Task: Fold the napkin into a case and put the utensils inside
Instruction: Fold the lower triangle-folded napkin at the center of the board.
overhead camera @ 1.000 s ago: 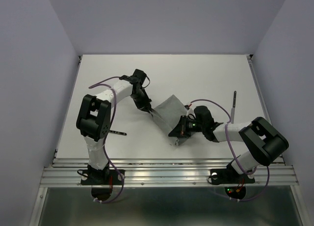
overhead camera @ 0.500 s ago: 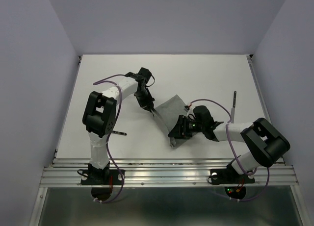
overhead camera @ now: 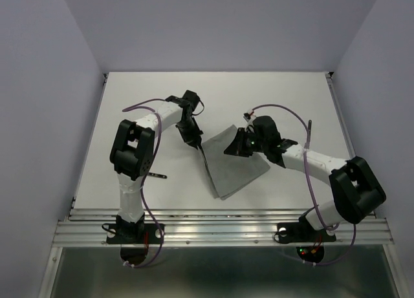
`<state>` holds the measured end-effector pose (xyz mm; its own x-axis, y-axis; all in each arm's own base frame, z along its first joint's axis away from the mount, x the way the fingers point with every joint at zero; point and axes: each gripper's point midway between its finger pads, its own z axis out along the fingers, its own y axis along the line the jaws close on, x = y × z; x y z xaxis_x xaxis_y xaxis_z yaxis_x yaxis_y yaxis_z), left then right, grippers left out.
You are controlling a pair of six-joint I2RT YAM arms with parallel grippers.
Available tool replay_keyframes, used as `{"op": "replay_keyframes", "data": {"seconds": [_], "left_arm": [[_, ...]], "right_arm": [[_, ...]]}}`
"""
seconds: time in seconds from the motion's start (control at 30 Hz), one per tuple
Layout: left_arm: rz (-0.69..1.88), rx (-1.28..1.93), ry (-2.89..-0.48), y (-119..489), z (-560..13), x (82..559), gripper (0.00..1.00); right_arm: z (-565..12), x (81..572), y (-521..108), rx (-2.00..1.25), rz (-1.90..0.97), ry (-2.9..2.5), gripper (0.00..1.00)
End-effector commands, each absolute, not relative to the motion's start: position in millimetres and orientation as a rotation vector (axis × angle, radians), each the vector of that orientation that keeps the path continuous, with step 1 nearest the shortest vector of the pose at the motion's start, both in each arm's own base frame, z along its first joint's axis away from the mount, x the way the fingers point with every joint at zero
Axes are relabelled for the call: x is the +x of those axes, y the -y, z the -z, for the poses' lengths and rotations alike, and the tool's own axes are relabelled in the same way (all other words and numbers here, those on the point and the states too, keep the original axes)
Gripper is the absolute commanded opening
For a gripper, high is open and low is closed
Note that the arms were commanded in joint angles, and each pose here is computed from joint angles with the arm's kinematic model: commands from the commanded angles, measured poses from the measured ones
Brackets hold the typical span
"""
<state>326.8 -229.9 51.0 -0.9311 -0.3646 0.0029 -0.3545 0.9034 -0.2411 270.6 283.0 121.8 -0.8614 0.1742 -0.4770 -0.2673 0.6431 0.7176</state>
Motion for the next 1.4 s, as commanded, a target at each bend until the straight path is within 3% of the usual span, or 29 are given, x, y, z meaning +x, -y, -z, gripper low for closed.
{"op": "replay_keyframes", "data": {"seconds": [0.0,0.6,1.37], "left_arm": [[0.349,-0.567,-3.011,228,-62,326,0.07],[0.368,-0.572,-3.010,229,-65,324,0.06],[0.435,-0.550,-3.018,247,-69,333,0.06]], "right_arm": [[-120,305,-295,-0.051,-1.102,-2.359,0.03],[-87,365,-355,-0.096,-1.204,-2.409,0.01],[-22,360,-357,-0.034,-1.131,-2.551,0.01]]}}
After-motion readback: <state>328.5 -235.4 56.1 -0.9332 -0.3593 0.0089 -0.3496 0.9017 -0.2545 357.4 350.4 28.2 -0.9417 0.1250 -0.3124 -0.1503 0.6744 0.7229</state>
